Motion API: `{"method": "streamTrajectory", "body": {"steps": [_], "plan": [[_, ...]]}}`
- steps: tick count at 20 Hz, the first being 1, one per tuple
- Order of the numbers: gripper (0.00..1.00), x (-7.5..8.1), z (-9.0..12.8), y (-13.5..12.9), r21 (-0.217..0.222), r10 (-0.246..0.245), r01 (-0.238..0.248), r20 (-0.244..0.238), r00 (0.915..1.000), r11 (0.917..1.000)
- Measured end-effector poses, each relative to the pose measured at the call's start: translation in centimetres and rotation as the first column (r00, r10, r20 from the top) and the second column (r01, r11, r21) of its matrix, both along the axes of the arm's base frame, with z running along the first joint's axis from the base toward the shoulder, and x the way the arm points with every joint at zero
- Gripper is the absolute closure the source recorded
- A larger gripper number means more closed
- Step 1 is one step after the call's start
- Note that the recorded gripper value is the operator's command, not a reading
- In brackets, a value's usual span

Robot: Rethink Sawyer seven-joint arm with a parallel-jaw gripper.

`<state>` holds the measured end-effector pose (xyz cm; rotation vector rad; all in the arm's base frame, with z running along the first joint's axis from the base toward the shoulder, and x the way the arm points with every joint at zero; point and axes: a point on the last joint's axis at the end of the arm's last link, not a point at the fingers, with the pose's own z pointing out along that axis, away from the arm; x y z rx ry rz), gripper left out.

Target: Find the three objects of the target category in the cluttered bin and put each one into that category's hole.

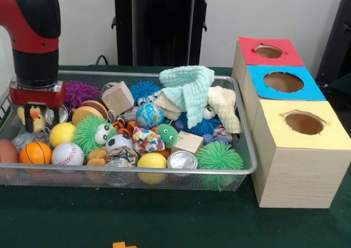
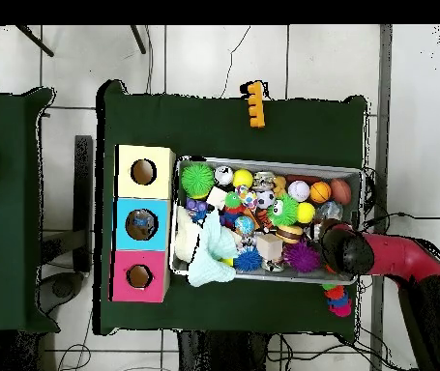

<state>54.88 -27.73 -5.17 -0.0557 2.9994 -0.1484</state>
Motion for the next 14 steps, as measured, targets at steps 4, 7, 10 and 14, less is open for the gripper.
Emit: {"method": "streamTrajectory", "body": {"steps": [4,7,10,14], "plan": [[0.00,-0.28,-0.77,-0.38,-0.002,-0.008,0.008,0.008,0.9999,1.0000],[0.00,-0.07,-0.98,-0.90,-0.007,-0.018,0.018,0.017,0.9997,0.9998],[0.00,0.21,-1.20,-0.90,-0.007,-0.024,0.024,0.018,0.9996,0.9997],[0.00,0.27,-1.24,-0.75,-0.022,-0.020,0.021,0.013,0.9997,0.9995]]}}
